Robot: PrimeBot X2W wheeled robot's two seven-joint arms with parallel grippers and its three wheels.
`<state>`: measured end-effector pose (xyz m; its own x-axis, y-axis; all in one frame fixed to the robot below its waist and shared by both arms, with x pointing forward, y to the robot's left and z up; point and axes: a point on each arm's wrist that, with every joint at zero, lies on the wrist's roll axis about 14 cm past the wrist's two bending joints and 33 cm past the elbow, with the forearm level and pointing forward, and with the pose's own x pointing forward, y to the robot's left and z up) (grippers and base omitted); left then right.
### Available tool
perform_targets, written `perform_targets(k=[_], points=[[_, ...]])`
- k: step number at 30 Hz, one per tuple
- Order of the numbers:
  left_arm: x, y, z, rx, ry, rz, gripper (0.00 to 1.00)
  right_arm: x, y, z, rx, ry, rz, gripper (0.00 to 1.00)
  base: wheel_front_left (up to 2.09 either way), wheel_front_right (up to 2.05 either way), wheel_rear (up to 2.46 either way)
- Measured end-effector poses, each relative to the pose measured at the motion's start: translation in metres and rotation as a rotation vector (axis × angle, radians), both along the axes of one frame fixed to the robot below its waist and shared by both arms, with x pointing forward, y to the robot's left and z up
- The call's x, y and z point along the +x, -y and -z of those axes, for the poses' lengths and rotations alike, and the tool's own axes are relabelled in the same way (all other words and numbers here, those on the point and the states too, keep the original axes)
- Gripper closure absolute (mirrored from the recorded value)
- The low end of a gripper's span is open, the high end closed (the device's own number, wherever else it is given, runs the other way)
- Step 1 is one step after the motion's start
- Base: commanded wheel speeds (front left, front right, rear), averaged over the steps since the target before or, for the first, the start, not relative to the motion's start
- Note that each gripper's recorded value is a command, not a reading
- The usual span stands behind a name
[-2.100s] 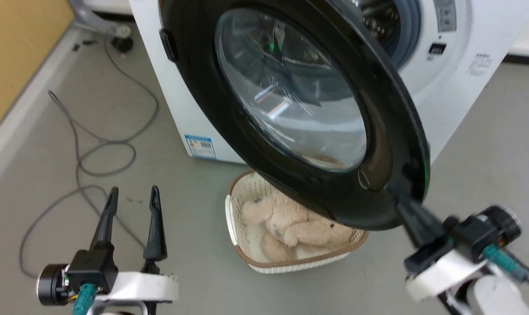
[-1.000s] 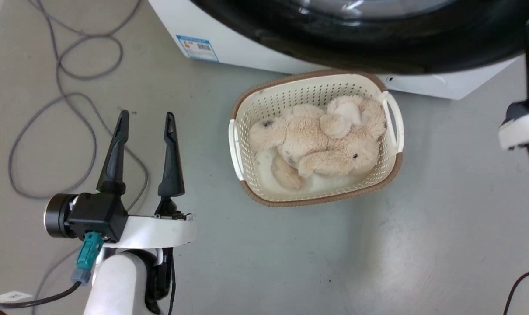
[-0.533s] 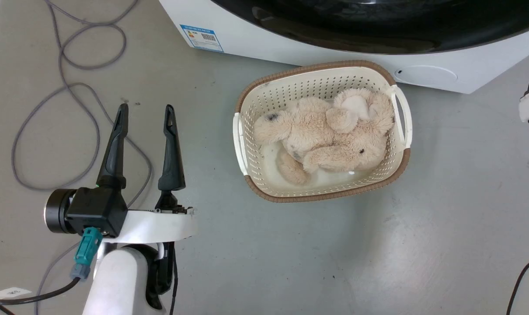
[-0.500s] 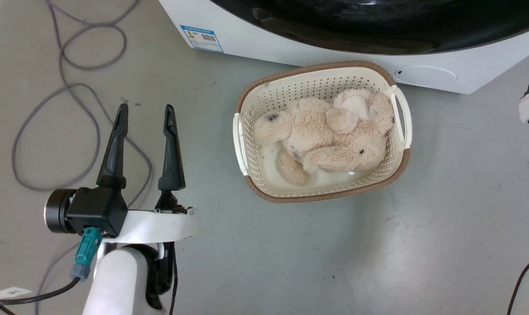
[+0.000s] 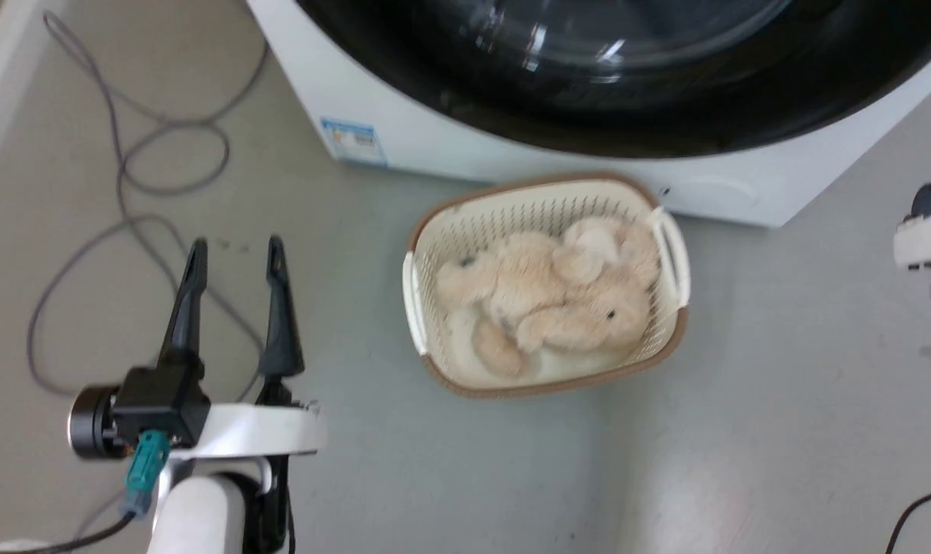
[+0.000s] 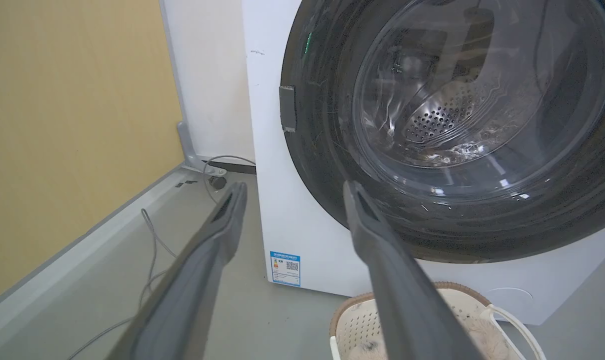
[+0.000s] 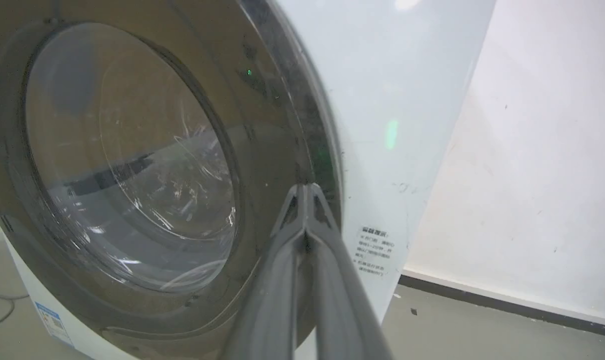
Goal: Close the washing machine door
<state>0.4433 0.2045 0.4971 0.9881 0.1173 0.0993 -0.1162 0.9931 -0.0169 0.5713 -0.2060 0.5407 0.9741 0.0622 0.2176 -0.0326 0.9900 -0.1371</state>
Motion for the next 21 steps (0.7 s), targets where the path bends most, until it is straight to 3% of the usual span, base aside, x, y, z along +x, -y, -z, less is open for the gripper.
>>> perform_targets(k=[5, 10, 14, 18, 19, 21], points=[[-0.018, 0.002, -0.011, -0.003, 0.014, 0.001, 0.00, -0.042, 0.006, -0.063, -0.015, 0.160, 0.024, 1.00, 0.00, 0.00, 0.00], [-0.031, 0.008, -0.022, -0.009, 0.038, 0.015, 0.00, -0.081, 0.004, -0.094, -0.042, 0.237, 0.026, 1.00, 0.00, 0.00, 0.00], [-0.042, 0.014, -0.029, -0.010, 0.053, 0.033, 0.00, -0.111, 0.001, -0.094, -0.019, 0.231, 0.018, 1.00, 0.00, 0.00, 0.00], [-0.054, 0.020, -0.033, -0.013, 0.061, 0.049, 0.00, -0.137, 0.001, -0.069, 0.015, 0.150, 0.017, 1.00, 0.00, 0.00, 0.00], [-0.057, 0.021, -0.034, -0.013, 0.063, 0.052, 0.00, -0.144, 0.002, -0.061, 0.024, 0.126, 0.019, 0.96, 0.00, 0.00, 0.00], [-0.064, 0.023, -0.036, -0.013, 0.067, 0.059, 0.00, -0.157, 0.001, -0.042, 0.052, 0.070, 0.019, 0.00, 0.00, 0.00, 0.00]])
